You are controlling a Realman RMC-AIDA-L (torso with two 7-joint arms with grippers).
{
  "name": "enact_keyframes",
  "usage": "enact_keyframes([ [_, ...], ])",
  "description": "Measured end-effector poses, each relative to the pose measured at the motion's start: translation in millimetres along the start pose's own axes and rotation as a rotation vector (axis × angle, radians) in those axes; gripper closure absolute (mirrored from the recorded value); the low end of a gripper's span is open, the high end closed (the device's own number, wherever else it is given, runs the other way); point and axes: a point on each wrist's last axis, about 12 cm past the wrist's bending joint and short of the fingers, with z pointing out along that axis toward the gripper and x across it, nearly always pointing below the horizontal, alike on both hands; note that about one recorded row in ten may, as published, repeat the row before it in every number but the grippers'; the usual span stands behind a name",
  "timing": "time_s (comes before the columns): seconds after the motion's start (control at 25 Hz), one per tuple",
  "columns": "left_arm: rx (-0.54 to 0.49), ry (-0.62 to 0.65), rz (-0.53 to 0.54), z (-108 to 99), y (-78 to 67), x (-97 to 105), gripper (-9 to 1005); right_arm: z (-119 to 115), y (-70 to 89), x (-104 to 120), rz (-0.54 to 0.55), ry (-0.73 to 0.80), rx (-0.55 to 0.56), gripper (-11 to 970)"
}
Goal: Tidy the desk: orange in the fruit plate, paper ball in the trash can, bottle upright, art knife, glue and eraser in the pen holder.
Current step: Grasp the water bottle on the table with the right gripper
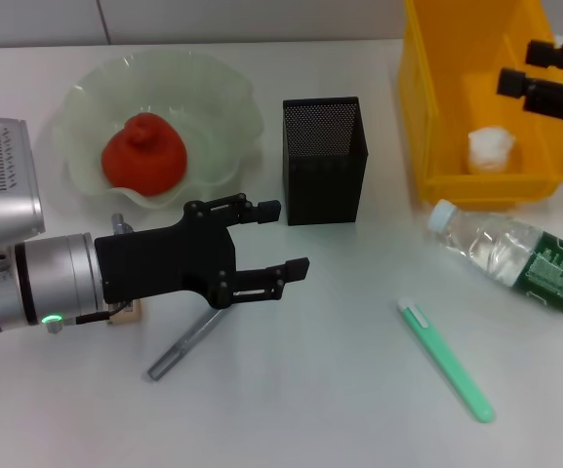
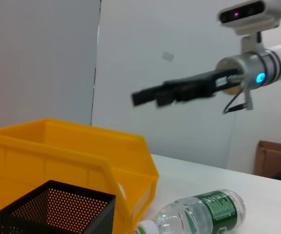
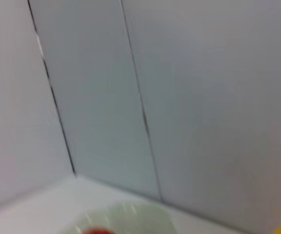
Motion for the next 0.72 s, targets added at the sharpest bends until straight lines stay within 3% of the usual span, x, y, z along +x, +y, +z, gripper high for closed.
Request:
enact_keyframes([
  [0.2, 0.002, -0.003, 0.003, 1, 0.8, -2, 212, -21, 10.4, 11, -0.01, -0.091, -0.02, 283],
  [0.36, -0.007, -0.026, 0.002, 2, 2.4, -5, 211, -32, 23.9, 35, -0.057, -0.181, -0.05, 282],
  [0.72, 0.003, -0.029, 0.015, 5, 4.7, -10, 212, -28, 46.5, 72, -0.017, -0.207, -0.144, 282],
])
